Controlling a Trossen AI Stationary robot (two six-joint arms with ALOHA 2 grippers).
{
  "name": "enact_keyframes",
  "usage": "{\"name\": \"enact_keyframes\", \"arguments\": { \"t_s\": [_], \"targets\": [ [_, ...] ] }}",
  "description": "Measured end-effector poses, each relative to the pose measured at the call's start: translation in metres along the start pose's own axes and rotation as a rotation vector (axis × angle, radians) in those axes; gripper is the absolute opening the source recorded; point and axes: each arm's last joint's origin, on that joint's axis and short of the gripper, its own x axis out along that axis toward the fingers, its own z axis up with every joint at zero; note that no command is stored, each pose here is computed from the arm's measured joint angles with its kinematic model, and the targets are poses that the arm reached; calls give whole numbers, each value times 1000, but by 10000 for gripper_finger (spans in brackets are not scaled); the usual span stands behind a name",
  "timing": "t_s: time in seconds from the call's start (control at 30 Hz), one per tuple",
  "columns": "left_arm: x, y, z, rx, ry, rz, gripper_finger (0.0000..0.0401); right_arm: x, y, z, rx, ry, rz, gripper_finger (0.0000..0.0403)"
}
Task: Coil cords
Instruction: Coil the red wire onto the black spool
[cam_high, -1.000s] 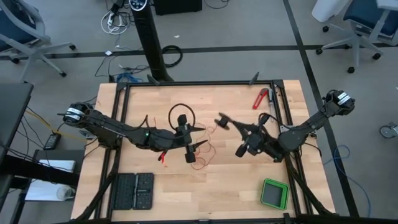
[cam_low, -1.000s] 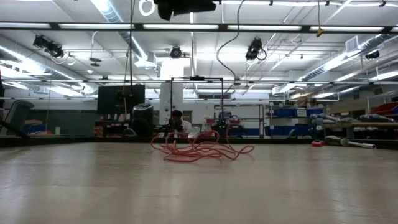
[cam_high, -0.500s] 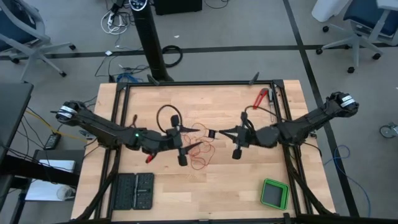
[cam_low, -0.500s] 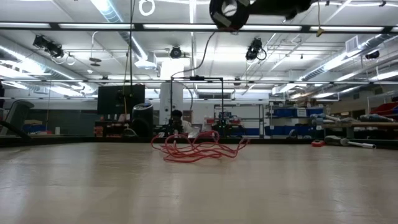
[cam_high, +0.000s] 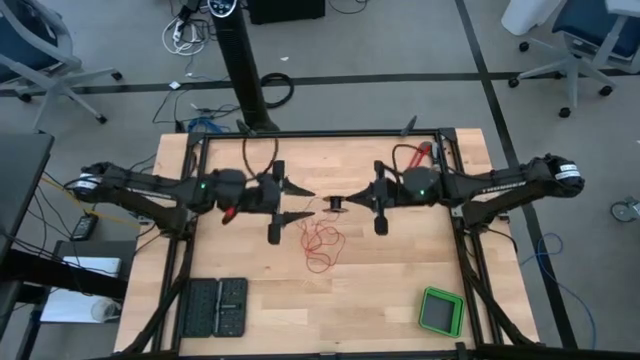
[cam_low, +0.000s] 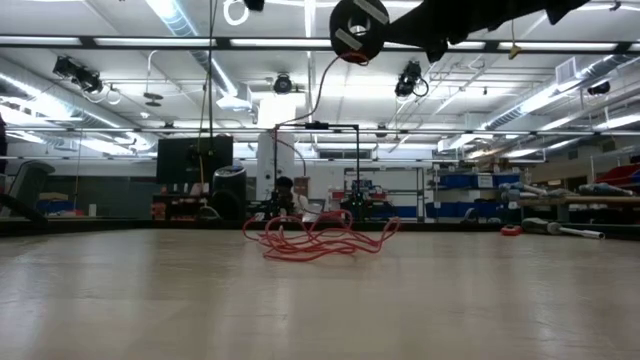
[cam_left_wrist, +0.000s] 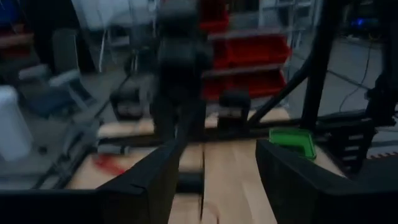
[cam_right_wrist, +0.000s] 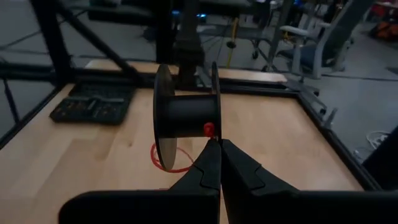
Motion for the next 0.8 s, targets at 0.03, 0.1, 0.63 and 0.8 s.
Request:
{"name": "enact_keyframes", "arguments": {
  "t_s": [0.03,0.1,0.63,0.8],
  "targets": [
    [1,5,-3,-13,18,21,213,-1,-4,1,8,-7,-7,0],
    [4,14,-7,-24,43,73,207,-3,-9,3,17,-29,-20,0],
    [47,19,-41,-64,97,105,198,-6,-10,7,-10,-59,50,0],
    [51,20,-44,-71,97,112,198,-6,-10,6,-10,-54,46,0]
  ]
}}
